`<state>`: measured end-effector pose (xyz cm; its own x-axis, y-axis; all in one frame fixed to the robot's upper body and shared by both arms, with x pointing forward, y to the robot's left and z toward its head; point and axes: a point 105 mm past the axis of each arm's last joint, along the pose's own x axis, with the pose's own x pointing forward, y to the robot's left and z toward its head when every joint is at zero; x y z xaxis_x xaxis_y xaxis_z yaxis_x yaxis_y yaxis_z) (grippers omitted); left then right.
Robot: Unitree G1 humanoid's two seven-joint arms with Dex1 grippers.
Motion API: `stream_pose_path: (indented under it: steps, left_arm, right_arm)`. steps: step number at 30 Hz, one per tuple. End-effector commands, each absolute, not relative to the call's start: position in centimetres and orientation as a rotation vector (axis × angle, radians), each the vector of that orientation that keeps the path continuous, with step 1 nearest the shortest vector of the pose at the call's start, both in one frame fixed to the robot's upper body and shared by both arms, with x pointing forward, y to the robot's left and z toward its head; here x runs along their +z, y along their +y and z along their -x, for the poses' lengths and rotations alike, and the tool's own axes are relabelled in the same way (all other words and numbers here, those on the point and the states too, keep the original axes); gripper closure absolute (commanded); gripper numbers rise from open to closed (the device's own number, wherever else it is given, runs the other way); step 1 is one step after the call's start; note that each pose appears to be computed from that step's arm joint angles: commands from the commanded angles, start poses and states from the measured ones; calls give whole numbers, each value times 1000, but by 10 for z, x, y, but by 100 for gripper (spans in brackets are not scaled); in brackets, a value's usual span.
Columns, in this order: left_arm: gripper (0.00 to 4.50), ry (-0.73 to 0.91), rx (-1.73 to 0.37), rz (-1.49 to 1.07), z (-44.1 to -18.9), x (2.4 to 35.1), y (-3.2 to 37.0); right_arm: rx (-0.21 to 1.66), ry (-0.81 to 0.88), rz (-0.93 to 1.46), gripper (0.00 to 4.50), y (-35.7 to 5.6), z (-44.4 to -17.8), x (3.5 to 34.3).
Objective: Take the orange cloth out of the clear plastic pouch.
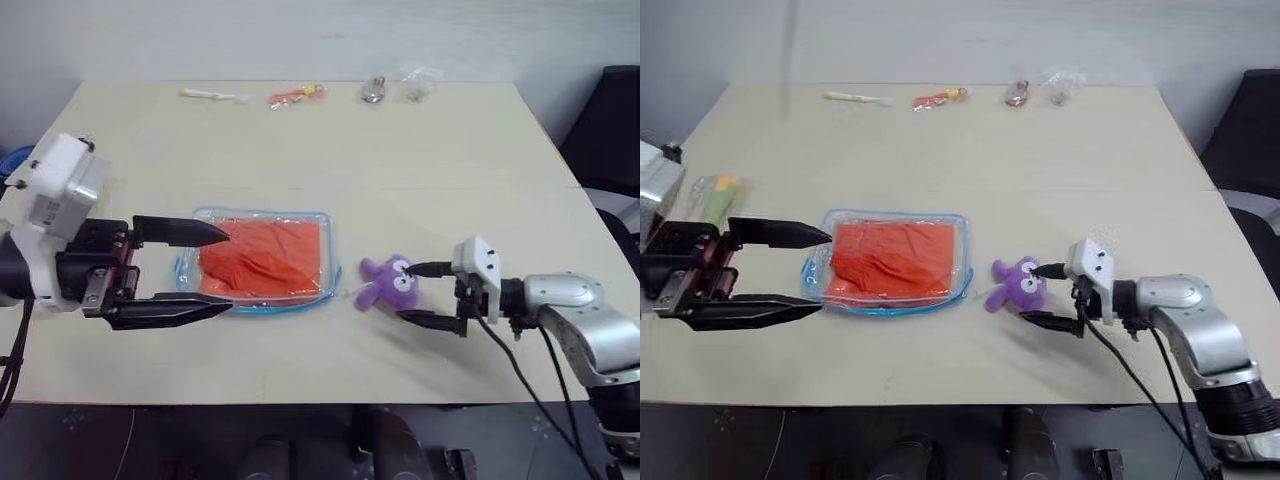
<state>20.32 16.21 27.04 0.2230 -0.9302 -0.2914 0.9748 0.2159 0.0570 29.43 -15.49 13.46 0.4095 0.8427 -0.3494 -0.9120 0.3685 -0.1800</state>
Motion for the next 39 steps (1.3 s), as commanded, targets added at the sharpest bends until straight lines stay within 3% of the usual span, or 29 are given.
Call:
stream_pose_path:
  steps: [1,11,16,20,22,32,37,39]
  left_arm:
    - [0,192,-1322,-283,-205,269,160]
    - [0,166,-1319,-303,-213,269,158]
    - [0,169,-1318,-305,-214,267,159]
    - [0,182,-1325,-302,-213,265,160]
    - [0,184,-1328,-302,-213,264,160]
    - [0,204,-1347,-301,-215,257,155]
    - [0,215,-1344,-312,-217,251,155]
    - [0,228,-1343,-327,-217,246,155]
  right_arm:
    - [1133,183,402,122,-151,-296,134]
    - [1125,170,420,447,-149,-293,130]
    - [1151,182,372,447,-150,-282,135]
    - [1363,292,306,447,-151,-232,143]
    - [1397,346,297,447,-150,-223,139]
    - [1386,401,256,447,-98,-228,96]
    - [1392,410,219,447,-91,-230,94]
    - [1390,419,201,405,-91,-230,94]
